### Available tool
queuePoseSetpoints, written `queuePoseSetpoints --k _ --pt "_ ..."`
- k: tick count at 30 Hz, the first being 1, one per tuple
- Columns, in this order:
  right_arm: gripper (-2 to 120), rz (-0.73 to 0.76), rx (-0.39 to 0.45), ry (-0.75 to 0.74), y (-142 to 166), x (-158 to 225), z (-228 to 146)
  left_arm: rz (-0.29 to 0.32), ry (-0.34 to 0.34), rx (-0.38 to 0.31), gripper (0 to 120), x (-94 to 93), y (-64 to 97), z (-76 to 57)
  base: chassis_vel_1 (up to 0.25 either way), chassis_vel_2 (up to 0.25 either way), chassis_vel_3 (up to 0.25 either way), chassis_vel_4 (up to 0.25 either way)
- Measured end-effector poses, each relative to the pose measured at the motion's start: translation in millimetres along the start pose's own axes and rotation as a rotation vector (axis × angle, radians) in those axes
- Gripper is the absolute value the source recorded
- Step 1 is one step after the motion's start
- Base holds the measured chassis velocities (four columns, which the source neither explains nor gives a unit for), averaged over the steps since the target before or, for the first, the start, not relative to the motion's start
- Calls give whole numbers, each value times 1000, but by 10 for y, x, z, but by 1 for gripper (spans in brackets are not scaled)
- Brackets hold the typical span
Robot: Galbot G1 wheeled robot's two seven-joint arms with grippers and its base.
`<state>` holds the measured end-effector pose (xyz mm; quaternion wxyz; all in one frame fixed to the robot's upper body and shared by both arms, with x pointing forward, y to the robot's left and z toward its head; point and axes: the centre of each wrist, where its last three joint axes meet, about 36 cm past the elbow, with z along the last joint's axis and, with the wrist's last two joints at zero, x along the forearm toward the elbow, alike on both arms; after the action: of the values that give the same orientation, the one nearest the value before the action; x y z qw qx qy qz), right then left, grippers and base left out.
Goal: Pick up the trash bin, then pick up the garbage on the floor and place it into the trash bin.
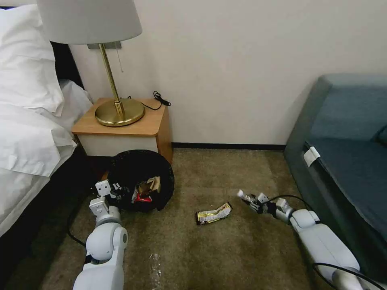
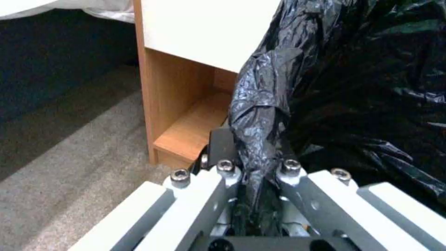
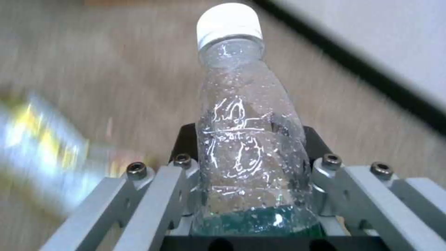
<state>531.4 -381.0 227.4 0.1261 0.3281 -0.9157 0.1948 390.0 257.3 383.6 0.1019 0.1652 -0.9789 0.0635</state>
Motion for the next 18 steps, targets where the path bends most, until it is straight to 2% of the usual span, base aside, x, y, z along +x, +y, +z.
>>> queuePoseSetpoints --k 1,4,7,8,10,11,13,14,17,18 --pt "29 30 -4 -46 112 -144 -126 0 2 1 2 1 -2 7 0 0 0 0" --pt "29 62 -9 -88 214 -265 -248 0 4 1 2 1 -5 19 0 0 0 0" --pt "29 132 -27 -231 616 -646 -733 7 11 3 2 8 -33 52 0 0 0 0" --pt "29 132 -27 -231 616 -646 -733 7 11 3 2 8 -33 52 0 0 0 0" --pt "29 155 -41 -330 936 -902 -1153 8 15 1 2 10 -39 69 0 0 0 0" --pt "29 155 -41 -330 936 -902 -1153 8 15 1 2 10 -39 69 0 0 0 0" --pt "29 157 -53 -401 1179 -1069 -1562 10 17 1 2 20 -53 84 0 0 0 0" --pt "29 157 -53 -401 1179 -1069 -1562 10 17 1 2 20 -53 84 0 0 0 0" --pt "29 137 -68 -472 1462 -1199 -2016 15 19 2 2 35 -86 99 0 0 0 0" --pt "29 137 -68 -472 1462 -1199 -2016 15 19 2 2 35 -86 99 0 0 0 0"
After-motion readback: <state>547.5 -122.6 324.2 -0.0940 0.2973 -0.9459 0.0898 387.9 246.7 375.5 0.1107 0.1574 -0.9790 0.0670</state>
